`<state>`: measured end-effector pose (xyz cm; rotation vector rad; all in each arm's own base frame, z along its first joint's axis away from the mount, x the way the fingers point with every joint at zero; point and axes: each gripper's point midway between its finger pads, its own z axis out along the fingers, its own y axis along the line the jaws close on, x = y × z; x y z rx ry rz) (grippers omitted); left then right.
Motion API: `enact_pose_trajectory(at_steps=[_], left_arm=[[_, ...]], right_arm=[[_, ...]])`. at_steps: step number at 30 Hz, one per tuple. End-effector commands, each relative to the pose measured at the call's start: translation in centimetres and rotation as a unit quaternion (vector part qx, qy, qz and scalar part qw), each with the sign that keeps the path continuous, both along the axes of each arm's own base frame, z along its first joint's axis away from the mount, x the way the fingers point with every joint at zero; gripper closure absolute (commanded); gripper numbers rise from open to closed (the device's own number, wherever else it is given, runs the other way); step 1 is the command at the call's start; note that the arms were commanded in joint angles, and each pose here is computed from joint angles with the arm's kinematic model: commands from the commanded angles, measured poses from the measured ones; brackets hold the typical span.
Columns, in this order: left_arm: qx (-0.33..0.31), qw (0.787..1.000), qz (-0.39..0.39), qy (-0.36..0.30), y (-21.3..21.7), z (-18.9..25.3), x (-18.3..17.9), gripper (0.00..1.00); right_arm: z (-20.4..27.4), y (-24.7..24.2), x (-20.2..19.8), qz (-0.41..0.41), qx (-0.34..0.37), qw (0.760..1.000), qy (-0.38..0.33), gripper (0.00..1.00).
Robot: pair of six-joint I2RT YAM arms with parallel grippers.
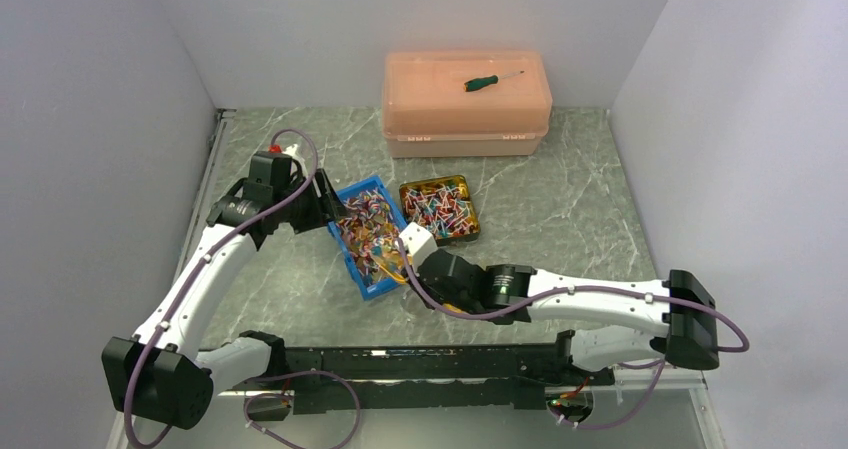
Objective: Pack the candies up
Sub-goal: Place the fake candies in the packing bottle.
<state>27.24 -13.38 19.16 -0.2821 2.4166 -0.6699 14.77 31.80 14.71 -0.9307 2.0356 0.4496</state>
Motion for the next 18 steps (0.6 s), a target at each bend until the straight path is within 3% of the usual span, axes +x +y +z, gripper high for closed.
enact_pose_trajectory(at_steps=[1, 11, 13, 14, 18], left_arm=[[0.003, 0.999, -0.038, -0.034, -0.2, 2.1, -0.1, 0.33], [0.02, 0.997, -0.049, -0.049, 0.6, 1.7, -0.9, 0.21], [0.023, 0.997, -0.05, -0.056, 0.8, 1.5, -1.0, 0.13], [0.024, 0.997, -0.052, -0.058, 0.8, 1.5, -1.1, 0.04], [0.029, 0.996, -0.059, -0.063, 1.0, 1.2, -1.4, 0.01]], right_arm=[[1.8, -1.0, -0.7, -0.001, 0.021, 1.0, -0.008, 1.0], [2.1, -4.6, -3.7, 0.022, 0.009, 0.999, 0.025, 1.0], [2.0, -5.2, -4.1, 0.022, 0.009, 0.999, 0.032, 1.0], [2.0, -5.5, -4.3, 0.021, 0.008, 0.999, 0.035, 1.0], [1.8, -6.4, -5.0, 0.02, 0.003, 0.999, 0.046, 1.0]])
